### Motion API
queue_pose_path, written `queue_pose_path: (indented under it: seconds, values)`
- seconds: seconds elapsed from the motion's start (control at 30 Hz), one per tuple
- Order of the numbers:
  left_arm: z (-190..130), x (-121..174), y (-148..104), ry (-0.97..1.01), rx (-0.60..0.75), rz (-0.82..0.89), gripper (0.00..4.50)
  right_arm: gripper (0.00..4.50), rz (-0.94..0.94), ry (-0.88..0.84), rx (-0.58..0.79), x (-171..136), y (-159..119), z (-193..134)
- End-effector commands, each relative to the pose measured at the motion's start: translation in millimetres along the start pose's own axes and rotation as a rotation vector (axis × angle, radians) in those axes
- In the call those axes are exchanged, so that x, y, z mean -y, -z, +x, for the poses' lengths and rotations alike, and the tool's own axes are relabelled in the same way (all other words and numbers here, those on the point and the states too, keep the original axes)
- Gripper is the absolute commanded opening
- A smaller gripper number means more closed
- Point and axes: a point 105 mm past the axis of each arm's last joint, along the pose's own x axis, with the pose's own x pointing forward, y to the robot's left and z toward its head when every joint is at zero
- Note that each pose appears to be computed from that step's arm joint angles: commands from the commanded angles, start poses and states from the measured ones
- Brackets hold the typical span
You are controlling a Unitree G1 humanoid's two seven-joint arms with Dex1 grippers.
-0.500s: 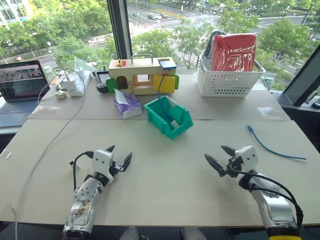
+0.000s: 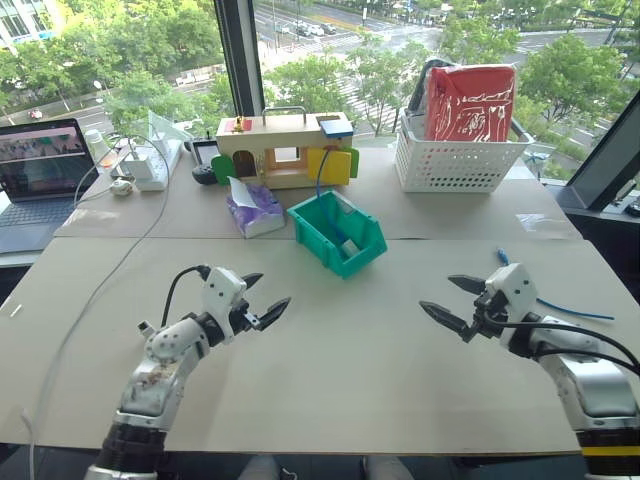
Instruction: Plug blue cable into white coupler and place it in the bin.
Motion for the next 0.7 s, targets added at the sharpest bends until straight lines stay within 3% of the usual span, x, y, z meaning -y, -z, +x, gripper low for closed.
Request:
queue_pose_path:
  seconds: [0.03, 0.17, 0.53, 0.7]
  values:
    - [4, 26, -35, 0.253, 0.025, -0.033, 4.22, 4.47, -0.060, 0.246, -0.071, 51, -3, -19]
    - [6, 39, -54, 0.360, 0.029, -0.081, 4.22, 4.47, -0.002, 0.519, -0.087, 105, 1, -39]
    - [10, 40, -71, 0.361, 0.060, -0.045, 4.22, 4.47, 0.174, 0.616, -0.244, 148, 53, -23]
    - [6, 31, -59, 0.290, 0.027, -0.006, 4.22, 3.01, 0.187, 0.634, -0.282, 156, 66, -28]
